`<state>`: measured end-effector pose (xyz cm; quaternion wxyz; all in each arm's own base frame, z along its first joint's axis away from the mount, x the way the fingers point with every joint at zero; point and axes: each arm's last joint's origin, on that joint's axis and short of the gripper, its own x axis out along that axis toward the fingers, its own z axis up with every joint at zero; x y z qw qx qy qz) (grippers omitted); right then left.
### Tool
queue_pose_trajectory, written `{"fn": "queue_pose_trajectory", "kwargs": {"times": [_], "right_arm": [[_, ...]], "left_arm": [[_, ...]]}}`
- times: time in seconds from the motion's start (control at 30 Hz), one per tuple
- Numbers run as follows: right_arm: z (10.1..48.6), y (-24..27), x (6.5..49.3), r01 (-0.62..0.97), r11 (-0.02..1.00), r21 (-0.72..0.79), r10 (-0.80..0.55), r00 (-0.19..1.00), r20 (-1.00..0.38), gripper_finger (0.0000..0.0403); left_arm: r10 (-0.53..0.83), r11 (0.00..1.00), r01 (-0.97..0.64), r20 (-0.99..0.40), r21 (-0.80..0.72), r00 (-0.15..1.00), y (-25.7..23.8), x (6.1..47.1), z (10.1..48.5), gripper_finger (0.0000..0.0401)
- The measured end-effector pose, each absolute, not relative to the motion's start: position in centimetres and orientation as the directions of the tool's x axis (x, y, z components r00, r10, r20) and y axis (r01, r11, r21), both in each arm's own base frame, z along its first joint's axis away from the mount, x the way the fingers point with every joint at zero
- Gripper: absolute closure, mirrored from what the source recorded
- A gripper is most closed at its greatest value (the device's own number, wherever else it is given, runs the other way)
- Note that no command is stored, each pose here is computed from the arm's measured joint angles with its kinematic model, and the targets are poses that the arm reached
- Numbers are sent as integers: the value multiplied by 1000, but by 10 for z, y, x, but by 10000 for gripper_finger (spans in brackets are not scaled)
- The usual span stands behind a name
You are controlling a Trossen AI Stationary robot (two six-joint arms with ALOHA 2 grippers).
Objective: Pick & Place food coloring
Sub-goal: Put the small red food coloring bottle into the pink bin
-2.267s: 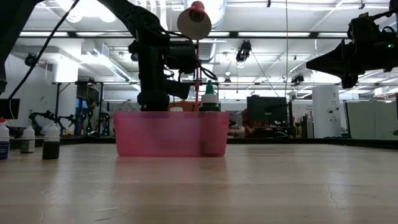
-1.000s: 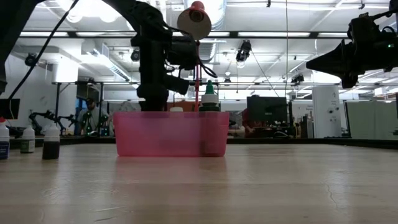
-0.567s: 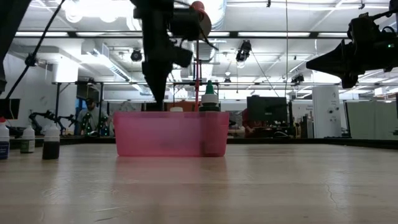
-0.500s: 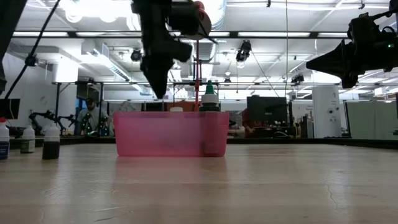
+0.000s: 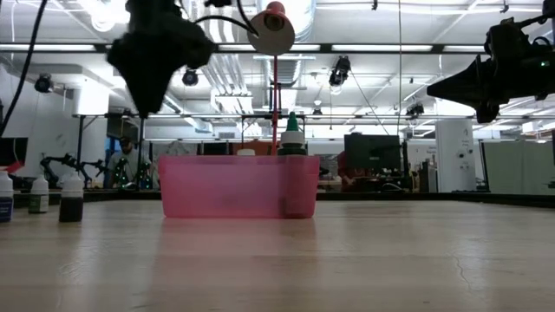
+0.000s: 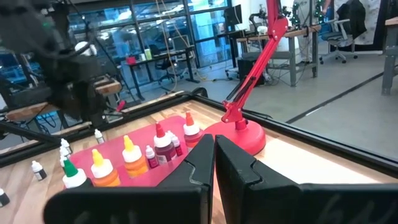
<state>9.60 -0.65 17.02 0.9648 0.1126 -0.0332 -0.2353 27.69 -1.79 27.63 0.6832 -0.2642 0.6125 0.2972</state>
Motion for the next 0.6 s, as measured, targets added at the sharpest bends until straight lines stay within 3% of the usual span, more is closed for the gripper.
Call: {"fn": "queue_pose_trajectory", "kwargs": {"times": [0.6], "right_arm": [[170,-6,96,447,864,233,-462,887,11,394]], "left_arm": [[-90,569,-819,-996,-73,26,-77,251,225,261]]}}
